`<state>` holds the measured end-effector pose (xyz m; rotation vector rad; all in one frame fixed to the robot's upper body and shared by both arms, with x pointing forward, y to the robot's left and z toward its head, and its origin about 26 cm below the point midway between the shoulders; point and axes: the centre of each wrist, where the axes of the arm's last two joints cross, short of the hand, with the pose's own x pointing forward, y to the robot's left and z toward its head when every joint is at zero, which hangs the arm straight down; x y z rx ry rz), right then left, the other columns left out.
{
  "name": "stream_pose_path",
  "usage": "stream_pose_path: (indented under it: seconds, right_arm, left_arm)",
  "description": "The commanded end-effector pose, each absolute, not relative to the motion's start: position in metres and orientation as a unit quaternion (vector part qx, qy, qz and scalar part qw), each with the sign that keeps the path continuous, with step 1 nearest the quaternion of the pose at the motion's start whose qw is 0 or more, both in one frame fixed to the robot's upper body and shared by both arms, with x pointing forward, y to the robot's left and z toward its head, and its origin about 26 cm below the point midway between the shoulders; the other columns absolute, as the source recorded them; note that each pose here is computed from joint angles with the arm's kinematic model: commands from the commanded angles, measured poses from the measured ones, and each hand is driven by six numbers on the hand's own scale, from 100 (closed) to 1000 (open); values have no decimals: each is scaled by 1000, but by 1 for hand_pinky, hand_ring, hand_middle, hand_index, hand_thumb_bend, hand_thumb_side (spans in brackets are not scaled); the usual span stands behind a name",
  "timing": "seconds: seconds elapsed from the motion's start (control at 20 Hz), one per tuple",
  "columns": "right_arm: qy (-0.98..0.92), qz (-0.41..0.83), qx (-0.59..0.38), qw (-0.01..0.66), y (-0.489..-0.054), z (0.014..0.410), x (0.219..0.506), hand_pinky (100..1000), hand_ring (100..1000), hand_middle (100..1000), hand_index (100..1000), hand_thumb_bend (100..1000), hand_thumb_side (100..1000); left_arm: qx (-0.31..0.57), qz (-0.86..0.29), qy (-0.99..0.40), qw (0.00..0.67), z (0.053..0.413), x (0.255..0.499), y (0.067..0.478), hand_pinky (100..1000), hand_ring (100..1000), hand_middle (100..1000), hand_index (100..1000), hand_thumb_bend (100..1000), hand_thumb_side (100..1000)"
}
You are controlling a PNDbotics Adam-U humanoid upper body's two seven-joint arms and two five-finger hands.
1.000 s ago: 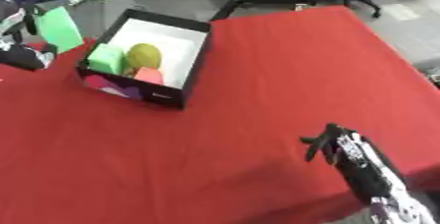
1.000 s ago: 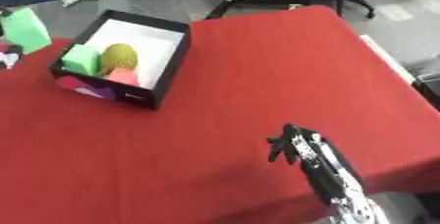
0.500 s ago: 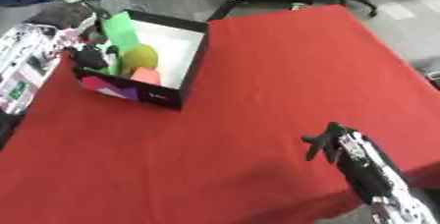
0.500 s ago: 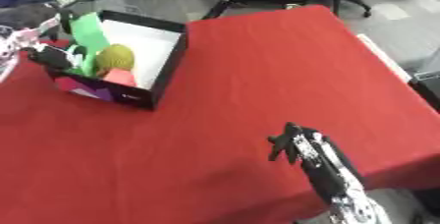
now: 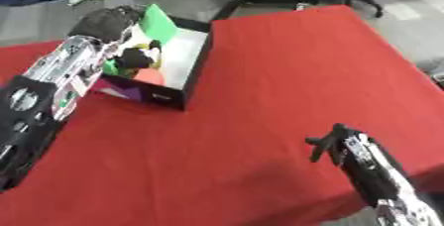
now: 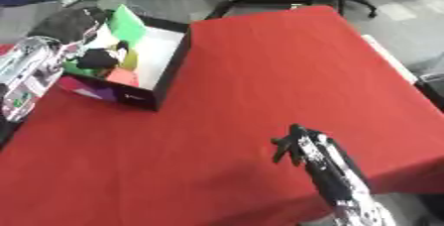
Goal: Pick up objects on the table and place them in the box.
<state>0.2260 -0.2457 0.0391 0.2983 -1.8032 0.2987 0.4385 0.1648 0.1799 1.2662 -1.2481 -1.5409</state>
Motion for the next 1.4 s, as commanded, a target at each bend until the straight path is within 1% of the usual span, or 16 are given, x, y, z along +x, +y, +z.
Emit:
stream_pose_path:
  seconds: [0.05, 0.3, 0.45, 0.55, 0.6, 0.65, 0.7, 0.75, 0.8, 0.85, 0.9, 0.95, 1.1, 1.15, 1.25, 1.4]
  right_arm:
    - [-782, 131, 129, 596, -246, 43, 227, 832, 446, 207, 470, 100, 760]
    - [-782, 132, 129, 595, -246, 43, 227, 833, 446, 207, 470, 100, 754]
    - [-782, 132, 129, 596, -246, 43, 226, 832, 446, 207, 470, 100, 758]
    - [-781, 131, 128, 596, -246, 42, 226, 832, 446, 207, 470, 100, 764]
    - [-781, 131, 128, 596, -246, 43, 226, 832, 446, 207, 470, 100, 757]
    - [-782, 131, 127, 596, -247, 43, 227, 832, 446, 207, 470, 100, 751]
    - [-782, 130, 126, 596, -247, 43, 227, 832, 446, 207, 470, 100, 762]
    - [-783, 130, 125, 596, -247, 43, 227, 832, 446, 207, 470, 100, 750]
    - [-783, 129, 125, 596, -248, 43, 227, 832, 446, 207, 470, 100, 750]
    - [-783, 128, 123, 596, -248, 43, 227, 832, 446, 207, 470, 100, 751]
    - [-783, 128, 122, 596, -248, 43, 227, 832, 446, 207, 470, 100, 755]
    - [-783, 127, 120, 596, -249, 43, 227, 832, 446, 207, 470, 100, 752]
    - [-784, 126, 117, 596, -250, 44, 227, 832, 446, 207, 470, 100, 752]
    - [-784, 126, 116, 596, -250, 44, 227, 832, 446, 207, 470, 100, 751]
    - [-784, 125, 114, 597, -250, 43, 227, 832, 446, 207, 470, 100, 749]
    - [-785, 123, 109, 597, -252, 43, 226, 832, 446, 207, 470, 100, 740]
  left_arm:
    - [525, -602, -481, 361, 188, 441, 167, 839, 844, 923, 1000, 325, 1000]
    - [551, -621, -452, 326, 186, 441, 172, 849, 879, 964, 1000, 521, 1000]
    - [556, -634, -438, 313, 186, 441, 176, 850, 879, 964, 1000, 586, 1000]
    - [556, -633, -439, 312, 188, 440, 179, 846, 873, 958, 1000, 581, 1000]
    - [555, -631, -443, 312, 190, 440, 180, 844, 866, 952, 1000, 554, 1000]
    - [554, -626, -451, 313, 193, 438, 181, 838, 850, 937, 1000, 486, 1000]
    - [551, -619, -463, 316, 197, 435, 183, 837, 846, 933, 1000, 464, 1000]
    - [547, -609, -479, 319, 202, 431, 184, 831, 821, 911, 1000, 386, 1000]
    - [539, -597, -498, 324, 208, 426, 185, 827, 805, 892, 997, 255, 976]
    - [522, -581, -526, 335, 216, 418, 188, 824, 785, 870, 988, 124, 896]
    - [503, -566, -554, 347, 223, 408, 190, 821, 768, 850, 980, 100, 855]
    - [480, -547, -586, 355, 233, 395, 193, 819, 751, 828, 969, 100, 809]
    - [410, -490, -683, 353, 262, 339, 203, 816, 713, 786, 952, 100, 746]
    - [384, -473, -710, 353, 268, 321, 207, 821, 706, 775, 946, 100, 749]
    - [317, -439, -758, 364, 263, 308, 219, 820, 688, 751, 932, 100, 767]
    - [217, -366, -821, 380, 237, 302, 240, 813, 670, 730, 919, 100, 765]
